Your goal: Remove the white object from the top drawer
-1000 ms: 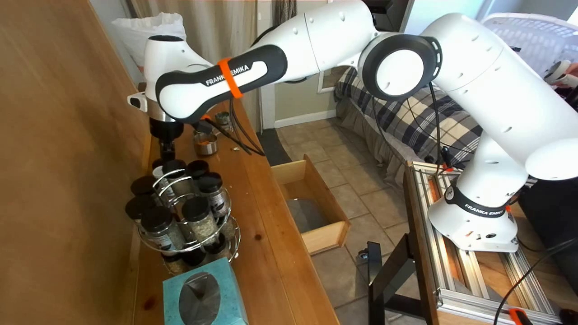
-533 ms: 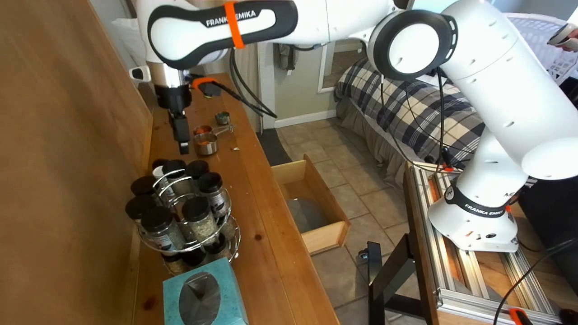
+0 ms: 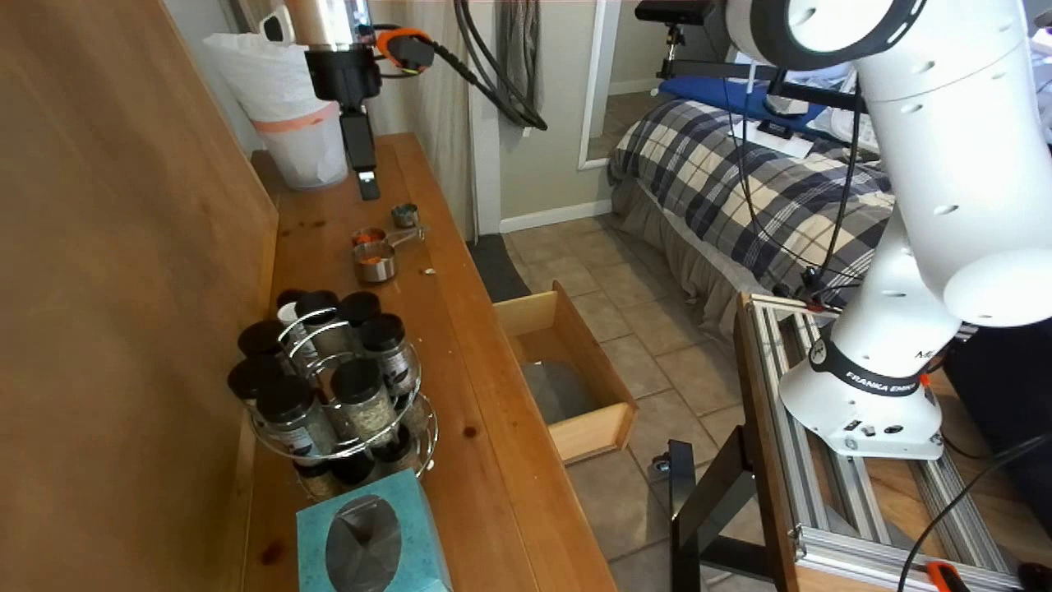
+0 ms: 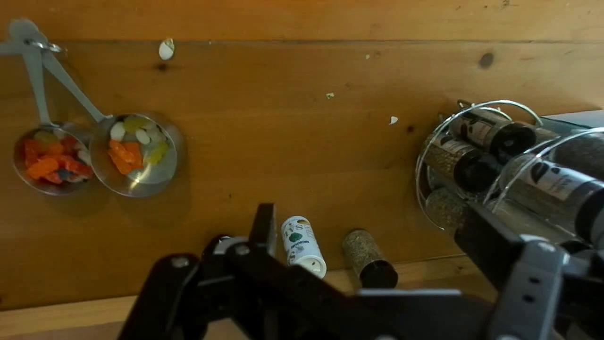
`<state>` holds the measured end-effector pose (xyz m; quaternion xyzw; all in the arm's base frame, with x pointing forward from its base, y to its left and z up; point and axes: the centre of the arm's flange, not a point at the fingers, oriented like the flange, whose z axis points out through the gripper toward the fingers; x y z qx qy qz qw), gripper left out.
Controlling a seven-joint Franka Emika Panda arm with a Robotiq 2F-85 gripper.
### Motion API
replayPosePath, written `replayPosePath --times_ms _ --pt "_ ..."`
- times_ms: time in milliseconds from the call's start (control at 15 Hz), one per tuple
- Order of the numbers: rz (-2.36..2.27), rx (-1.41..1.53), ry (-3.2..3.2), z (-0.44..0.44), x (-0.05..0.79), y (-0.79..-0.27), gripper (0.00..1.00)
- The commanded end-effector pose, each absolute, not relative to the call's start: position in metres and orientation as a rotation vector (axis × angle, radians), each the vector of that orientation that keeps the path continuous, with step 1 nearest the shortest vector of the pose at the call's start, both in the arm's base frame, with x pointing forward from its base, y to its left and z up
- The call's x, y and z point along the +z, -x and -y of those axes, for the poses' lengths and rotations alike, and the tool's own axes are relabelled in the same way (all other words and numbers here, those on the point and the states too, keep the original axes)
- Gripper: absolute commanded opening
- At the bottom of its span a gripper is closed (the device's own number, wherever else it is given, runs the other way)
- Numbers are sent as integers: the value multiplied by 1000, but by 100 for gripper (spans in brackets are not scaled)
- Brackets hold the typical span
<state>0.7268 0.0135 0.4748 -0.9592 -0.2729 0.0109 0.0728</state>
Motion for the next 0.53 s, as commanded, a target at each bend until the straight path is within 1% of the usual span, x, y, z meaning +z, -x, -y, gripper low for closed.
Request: replayPosePath --times_ms 0,67,133,267,467 --pt "622 111 3016 -13 504 -670 100" --pt "619 82 3035 -12 511 -667 100" --pt "674 51 2972 -9 506 -705 100" --pt "671 40 2980 -10 515 -700 100" --pt "670 60 2975 -10 505 -703 100"
